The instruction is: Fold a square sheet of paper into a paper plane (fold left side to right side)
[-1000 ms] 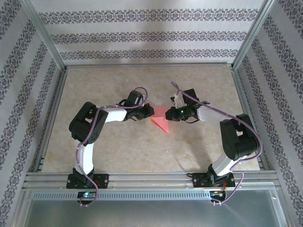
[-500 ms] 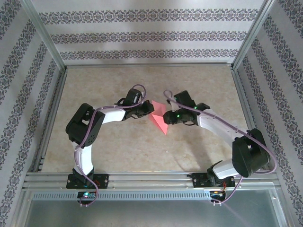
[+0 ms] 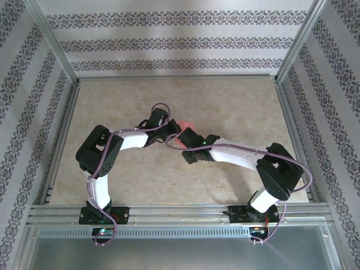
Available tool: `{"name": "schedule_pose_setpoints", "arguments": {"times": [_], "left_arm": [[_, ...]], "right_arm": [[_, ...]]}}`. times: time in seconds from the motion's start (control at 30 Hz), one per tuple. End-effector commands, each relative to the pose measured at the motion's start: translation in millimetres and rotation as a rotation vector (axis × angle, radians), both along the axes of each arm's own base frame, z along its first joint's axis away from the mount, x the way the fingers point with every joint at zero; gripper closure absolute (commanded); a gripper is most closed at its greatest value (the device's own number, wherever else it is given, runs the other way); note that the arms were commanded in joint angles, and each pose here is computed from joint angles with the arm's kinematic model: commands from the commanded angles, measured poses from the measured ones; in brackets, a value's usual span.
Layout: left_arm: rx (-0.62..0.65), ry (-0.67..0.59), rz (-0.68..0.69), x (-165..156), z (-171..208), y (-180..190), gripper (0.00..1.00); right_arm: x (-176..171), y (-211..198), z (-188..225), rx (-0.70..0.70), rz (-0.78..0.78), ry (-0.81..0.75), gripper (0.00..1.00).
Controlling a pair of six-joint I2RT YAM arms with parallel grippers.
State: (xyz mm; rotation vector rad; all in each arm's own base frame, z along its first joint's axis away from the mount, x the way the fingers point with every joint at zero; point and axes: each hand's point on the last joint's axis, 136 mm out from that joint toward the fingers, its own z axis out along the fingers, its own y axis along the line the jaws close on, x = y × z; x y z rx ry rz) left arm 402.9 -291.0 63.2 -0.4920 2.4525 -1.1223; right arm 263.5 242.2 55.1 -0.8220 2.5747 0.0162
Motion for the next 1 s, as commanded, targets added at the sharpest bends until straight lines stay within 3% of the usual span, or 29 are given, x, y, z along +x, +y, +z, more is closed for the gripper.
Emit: {"name": "schedule_pose_setpoints", "arguments": {"times": [0.0, 0.97], "left_arm": [[-0.031, -0.039, 0.025, 3.2, 21.4, -4.6, 1.00], [-0.018, -0.029, 0.016, 1.2, 21.5, -7.2, 1.00]], "right_arm": [[23.0, 2.5, 5.4, -0.061, -0.001, -0.104, 0.58], [40.7, -7.8, -38.3, -0.206, -0.010, -0.151, 0.70]]}}
